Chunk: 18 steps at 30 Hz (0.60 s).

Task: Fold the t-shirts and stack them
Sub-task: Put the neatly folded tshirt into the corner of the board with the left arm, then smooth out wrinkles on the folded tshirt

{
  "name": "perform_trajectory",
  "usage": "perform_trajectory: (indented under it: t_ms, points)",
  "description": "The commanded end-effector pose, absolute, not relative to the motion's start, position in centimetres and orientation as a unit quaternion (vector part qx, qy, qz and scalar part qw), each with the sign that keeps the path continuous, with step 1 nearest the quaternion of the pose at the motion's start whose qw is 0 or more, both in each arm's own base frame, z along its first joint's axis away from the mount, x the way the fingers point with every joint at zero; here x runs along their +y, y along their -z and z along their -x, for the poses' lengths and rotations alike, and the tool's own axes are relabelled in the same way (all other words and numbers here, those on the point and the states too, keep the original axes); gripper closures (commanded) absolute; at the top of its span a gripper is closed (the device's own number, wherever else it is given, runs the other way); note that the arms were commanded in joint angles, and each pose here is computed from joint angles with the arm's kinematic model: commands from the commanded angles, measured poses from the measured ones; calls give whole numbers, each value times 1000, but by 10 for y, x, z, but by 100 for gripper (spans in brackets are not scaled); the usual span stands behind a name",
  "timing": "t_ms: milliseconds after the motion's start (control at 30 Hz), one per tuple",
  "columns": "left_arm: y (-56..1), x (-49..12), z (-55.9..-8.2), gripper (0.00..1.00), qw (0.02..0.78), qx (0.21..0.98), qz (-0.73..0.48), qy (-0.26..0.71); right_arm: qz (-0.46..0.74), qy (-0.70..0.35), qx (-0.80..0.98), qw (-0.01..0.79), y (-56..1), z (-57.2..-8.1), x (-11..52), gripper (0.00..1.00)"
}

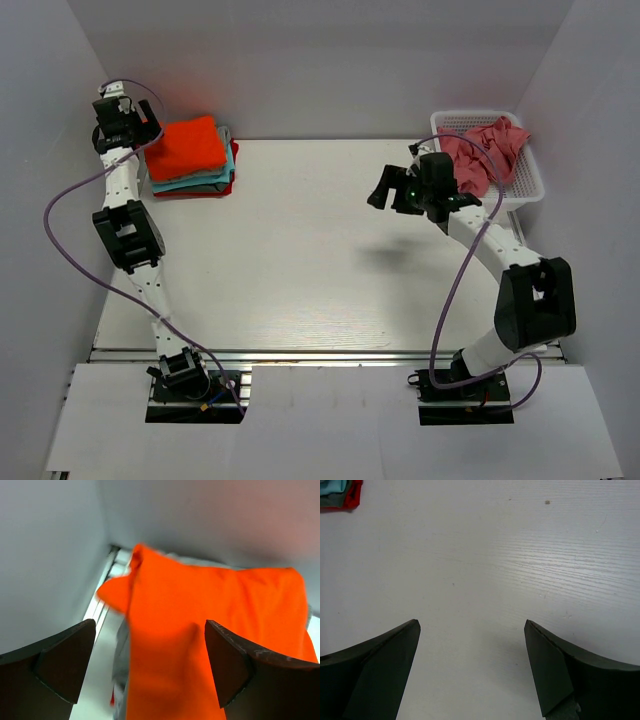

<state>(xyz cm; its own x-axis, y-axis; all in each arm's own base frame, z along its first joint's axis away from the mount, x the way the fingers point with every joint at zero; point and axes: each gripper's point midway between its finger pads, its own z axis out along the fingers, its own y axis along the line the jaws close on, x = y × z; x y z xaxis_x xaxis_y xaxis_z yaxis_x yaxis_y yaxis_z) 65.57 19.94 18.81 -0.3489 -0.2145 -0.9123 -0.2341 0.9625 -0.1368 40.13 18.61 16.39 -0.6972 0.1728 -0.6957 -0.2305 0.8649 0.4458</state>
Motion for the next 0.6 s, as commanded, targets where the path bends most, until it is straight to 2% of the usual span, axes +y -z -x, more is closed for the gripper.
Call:
perform_trajectory:
  t_ms: [0,267,300,367,433,467,500,567]
  points:
    - [-287,209,-620,0,602,766,218,-64,28,-258,862,436,-192,-400,182,10]
    - [-318,189,-605,0,603,766,203,-87,39,-266,864,425,-180,-393,184,10]
    - [-299,176,-606,0,593,784,177,-57,40,-266,865,424,-178,-393,185,10]
    - [-304,156,-615,0,619,776,116,-21,44,-268,865,422,-176,-393,185,10]
    - [-288,123,-625,0,613,787,37,51,50,-268,870,412,-169,-392,188,10]
    - [-298,111,-630,0,620,781,10,81,49,-271,871,407,-167,-391,188,10]
    - [-270,106,-639,0,599,794,4,103,49,-270,873,403,-164,-391,189,10]
    - [-256,117,-645,0,593,795,20,125,52,-268,874,402,-163,-393,189,10]
